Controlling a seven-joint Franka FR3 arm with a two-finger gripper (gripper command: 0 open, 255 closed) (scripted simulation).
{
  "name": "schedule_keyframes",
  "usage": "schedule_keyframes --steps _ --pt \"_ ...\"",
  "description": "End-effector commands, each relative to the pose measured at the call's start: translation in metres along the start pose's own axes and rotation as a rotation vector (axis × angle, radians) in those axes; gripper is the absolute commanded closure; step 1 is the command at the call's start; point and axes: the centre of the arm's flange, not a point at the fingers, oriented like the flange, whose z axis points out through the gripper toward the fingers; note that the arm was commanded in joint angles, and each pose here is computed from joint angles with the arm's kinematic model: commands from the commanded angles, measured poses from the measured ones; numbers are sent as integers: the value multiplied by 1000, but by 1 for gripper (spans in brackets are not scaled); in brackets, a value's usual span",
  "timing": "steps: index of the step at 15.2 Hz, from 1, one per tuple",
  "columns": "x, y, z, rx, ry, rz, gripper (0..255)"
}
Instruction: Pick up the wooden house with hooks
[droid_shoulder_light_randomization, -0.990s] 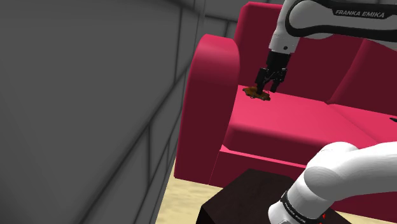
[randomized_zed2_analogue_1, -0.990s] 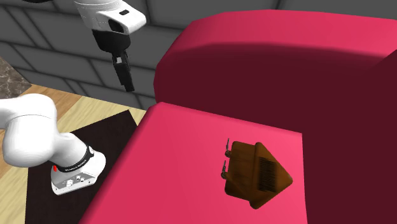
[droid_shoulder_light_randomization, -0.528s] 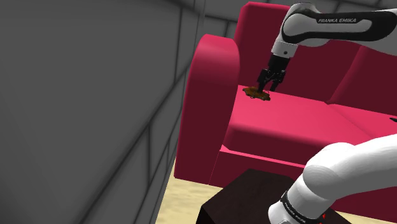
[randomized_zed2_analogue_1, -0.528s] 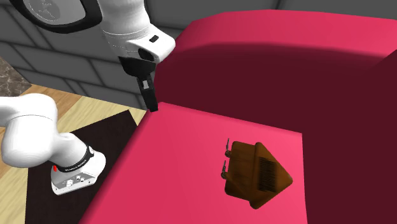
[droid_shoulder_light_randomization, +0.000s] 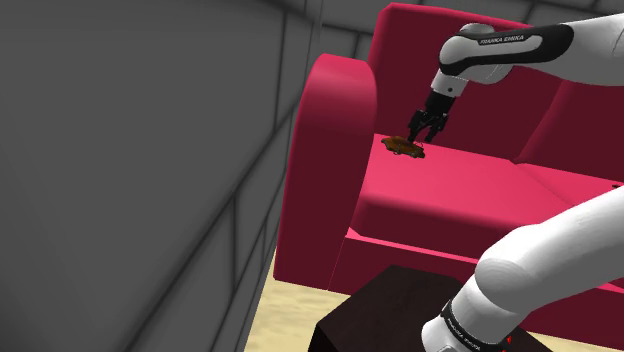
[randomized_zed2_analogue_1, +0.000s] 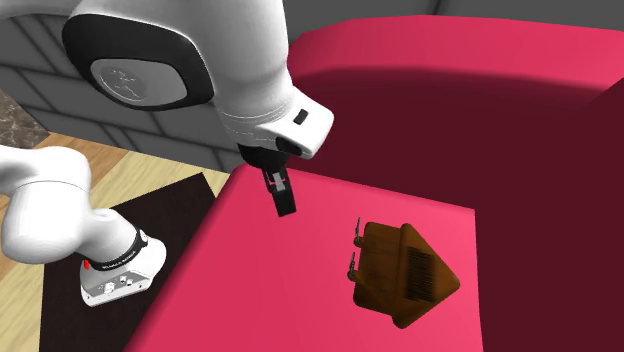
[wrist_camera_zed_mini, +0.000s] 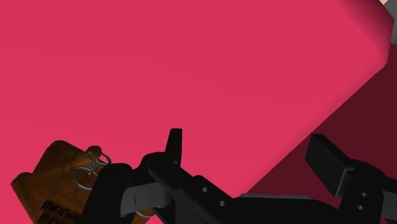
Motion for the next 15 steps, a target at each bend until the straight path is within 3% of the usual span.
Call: schedule_keyframes --steps 1,11,15 --pt "12 26 7 9 15 5 0" --pt "69 144 36 63 80 35 0" --pt "72 154 54 67 85 37 0"
